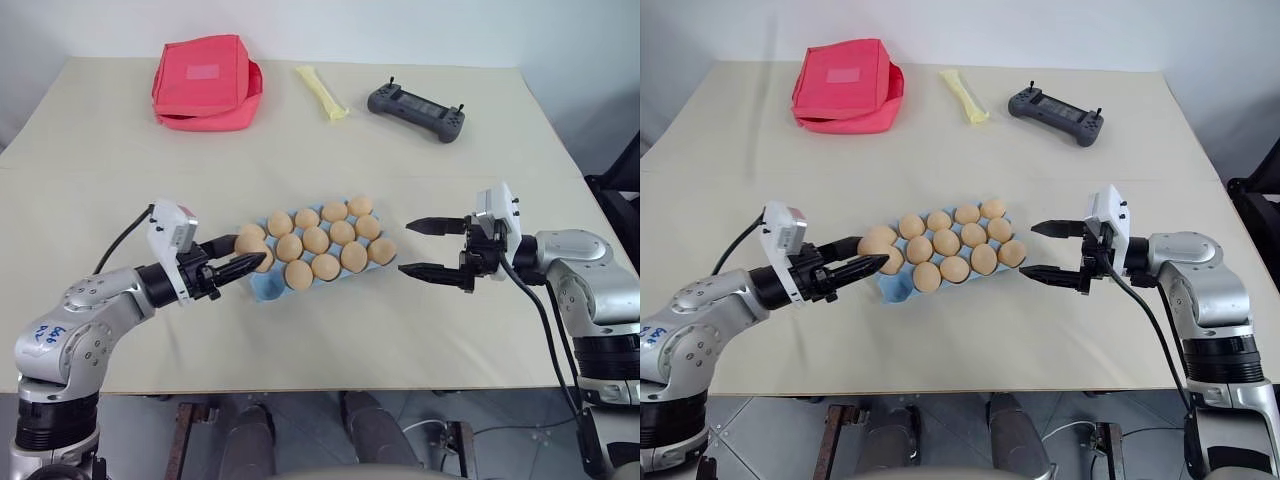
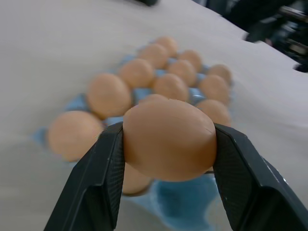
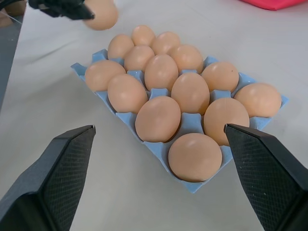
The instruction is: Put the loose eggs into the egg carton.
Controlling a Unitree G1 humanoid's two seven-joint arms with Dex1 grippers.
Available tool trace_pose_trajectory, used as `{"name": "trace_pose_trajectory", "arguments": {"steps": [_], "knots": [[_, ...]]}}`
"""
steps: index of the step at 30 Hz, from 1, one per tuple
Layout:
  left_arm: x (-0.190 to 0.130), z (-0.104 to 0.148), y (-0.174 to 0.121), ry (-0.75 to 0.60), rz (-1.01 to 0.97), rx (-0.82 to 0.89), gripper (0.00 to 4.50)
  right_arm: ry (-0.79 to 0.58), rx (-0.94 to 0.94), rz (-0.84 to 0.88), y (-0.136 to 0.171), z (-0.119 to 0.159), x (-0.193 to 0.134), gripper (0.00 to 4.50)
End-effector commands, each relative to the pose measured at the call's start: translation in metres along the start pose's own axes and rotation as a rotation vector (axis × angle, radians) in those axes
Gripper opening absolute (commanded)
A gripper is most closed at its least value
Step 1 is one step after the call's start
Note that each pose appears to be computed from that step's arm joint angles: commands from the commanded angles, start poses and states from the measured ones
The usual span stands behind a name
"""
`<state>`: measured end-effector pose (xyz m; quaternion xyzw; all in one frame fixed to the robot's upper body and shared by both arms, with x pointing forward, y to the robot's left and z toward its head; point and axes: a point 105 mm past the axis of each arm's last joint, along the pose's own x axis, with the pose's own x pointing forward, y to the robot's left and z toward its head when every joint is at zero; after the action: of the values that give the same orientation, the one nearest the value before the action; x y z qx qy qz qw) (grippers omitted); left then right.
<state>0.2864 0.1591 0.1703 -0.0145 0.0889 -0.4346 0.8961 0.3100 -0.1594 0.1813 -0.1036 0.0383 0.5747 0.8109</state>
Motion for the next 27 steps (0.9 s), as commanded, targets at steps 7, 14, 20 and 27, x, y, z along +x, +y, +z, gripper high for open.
{"name": "trace_pose_trajectory", "arguments": {"steps": [7, 14, 20, 27], "knots": [[0.009, -0.014, -0.005, 0.126, -0.139, 0.039, 2.31, -0.038, -0.027, -0.082, 0.005, 0.009, -0.015, 4.5], [0.017, -0.015, -0.004, 0.138, -0.18, 0.069, 2.31, -0.038, -0.021, -0.11, 0.008, 0.007, -0.017, 4.5], [0.017, -0.001, 0.003, 0.108, -0.148, 0.099, 4.1, -0.036, -0.022, -0.124, 0.008, 0.007, -0.02, 4.5], [0.01, 0.016, 0.004, 0.043, -0.141, 0.123, 4.49, -0.035, -0.03, -0.128, 0.004, 0.009, -0.02, 4.5]]}}
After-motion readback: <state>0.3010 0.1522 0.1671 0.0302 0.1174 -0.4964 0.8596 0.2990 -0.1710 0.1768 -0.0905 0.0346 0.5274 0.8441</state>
